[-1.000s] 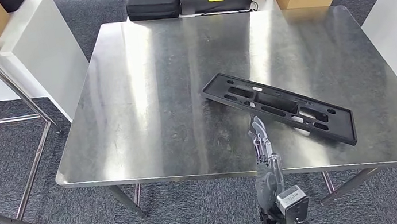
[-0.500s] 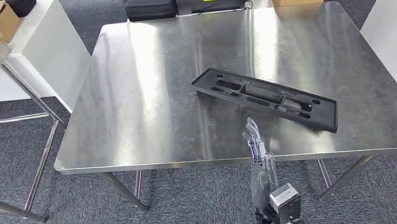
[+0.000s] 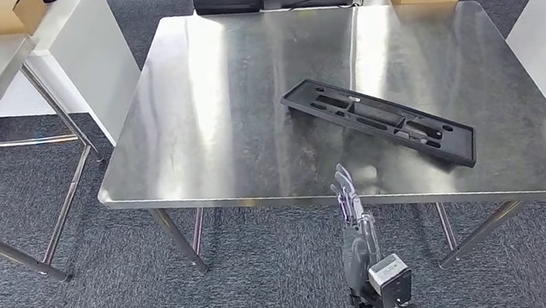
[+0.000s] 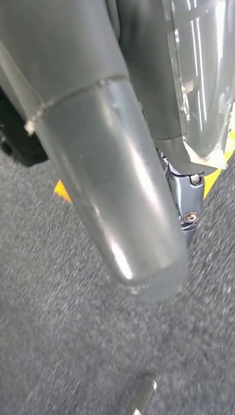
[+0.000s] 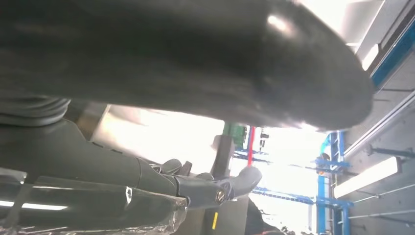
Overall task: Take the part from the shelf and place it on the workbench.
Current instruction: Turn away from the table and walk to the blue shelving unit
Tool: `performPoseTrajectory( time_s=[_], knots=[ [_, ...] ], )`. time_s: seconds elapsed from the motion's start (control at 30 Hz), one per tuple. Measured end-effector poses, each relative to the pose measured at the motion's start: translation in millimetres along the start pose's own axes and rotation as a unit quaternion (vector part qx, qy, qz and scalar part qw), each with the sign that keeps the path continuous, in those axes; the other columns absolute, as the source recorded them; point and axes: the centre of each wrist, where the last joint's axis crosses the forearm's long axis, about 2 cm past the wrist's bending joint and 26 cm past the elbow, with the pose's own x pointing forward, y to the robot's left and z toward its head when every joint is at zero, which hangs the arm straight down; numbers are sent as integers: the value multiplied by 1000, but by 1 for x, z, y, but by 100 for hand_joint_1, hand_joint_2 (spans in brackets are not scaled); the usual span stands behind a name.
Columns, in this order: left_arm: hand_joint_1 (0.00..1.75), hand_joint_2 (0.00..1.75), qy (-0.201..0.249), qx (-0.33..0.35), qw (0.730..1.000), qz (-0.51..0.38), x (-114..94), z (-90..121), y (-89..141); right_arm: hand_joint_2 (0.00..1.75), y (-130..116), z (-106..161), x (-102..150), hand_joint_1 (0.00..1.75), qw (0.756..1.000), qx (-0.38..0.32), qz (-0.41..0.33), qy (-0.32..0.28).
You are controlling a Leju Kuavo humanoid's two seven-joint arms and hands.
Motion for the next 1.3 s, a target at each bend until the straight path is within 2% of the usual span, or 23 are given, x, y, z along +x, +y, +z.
performPoseTrajectory(
  time_s=[0.2, 0.33, 0.53, 0.7, 0.97, 1.03, 1.13, 1.3],
  knots=[
    [0, 0, 3, -4, 1000, -5, 0, 0, 0, 0, -1, 1, -3, 0, 1000, 6, 19, 12],
    [0, 0, 7, -7, 1000, -10, 0, 0, 0, 0, 3, 2, -12, 0, 999, 18, 15, 40],
    [0, 0, 11, -15, 1000, -18, 1, 0, 0, 0, 24, 12, -40, 0, 991, 56, 28, 118],
    [0, 0, 16, -21, 999, -26, 1, -1, 0, 0, 40, 33, -66, 0, 974, 86, 31, 206],
    [0, 0, 21, -23, 999, -27, 1, -1, -2, 0, 49, 50, -81, 0, 956, 105, 27, 273],
    [0, 0, 20, -26, 999, -27, 2, -1, -2, 0, 47, 54, -84, 0, 942, 105, 39, 317],
    [0, 0, 26, -29, 999, -28, 2, -1, -2, 0, 43, 73, -91, 0, 903, 101, 40, 417],
    [0, 0, 31, -31, 999, -29, 2, -1, -1, 0, 39, 106, -97, 0, 845, 92, -17, 527]
  ],
)
